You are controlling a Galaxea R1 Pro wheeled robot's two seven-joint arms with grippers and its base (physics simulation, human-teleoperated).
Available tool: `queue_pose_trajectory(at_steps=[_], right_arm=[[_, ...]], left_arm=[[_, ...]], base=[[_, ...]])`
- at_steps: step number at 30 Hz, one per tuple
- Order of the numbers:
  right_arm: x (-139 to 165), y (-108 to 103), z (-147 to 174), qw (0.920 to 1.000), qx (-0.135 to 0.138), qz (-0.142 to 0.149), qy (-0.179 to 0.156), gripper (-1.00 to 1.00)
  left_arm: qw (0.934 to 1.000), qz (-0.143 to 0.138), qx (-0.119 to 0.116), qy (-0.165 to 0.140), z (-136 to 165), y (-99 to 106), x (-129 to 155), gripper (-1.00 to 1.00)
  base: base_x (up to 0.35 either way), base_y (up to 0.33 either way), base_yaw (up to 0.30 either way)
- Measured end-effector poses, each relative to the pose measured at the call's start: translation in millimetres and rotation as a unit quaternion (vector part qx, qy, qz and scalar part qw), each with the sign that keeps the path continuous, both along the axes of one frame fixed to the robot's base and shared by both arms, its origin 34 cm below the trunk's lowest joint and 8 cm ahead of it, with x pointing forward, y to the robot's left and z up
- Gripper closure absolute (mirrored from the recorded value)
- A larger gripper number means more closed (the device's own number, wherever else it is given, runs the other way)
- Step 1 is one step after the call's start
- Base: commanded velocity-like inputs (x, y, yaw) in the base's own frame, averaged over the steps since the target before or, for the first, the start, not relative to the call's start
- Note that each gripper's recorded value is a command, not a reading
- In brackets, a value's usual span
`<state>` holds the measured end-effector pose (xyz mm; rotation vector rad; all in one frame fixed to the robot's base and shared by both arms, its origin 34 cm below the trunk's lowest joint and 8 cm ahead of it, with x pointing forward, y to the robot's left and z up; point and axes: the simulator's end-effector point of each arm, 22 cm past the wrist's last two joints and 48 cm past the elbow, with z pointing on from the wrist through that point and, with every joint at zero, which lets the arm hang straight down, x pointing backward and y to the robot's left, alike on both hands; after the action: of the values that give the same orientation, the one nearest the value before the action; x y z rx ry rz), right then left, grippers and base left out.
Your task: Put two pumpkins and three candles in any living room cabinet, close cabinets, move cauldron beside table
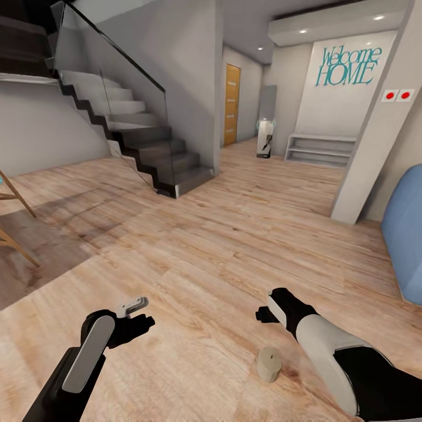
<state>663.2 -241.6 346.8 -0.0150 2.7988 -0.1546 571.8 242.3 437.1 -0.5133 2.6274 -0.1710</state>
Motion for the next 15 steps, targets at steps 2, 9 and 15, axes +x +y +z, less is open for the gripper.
queue_pose_trajectory(at_steps=[2,9,15], right_arm=[[-1.2,0.0,-4.9,1.0000,0.000,0.000,0.004,-1.00],[-3.2,-0.9,-20.5,0.9999,0.000,-0.001,0.013,-1.00],[27.2,-5.1,-9.9,0.9998,-0.001,-0.003,-0.018,-1.00]], left_arm=[[1.0000,0.000,0.000,0.004,-4.2,-0.1,-0.6,-1.00],[0.9998,0.000,0.000,0.018,-18.9,0.0,-2.9,-1.00],[0.9996,0.000,-0.001,0.029,-30.5,-0.1,-4.7,-1.00]], base=[[0.000,0.000,0.000],[0.000,0.000,0.000],[0.000,0.000,0.000]])
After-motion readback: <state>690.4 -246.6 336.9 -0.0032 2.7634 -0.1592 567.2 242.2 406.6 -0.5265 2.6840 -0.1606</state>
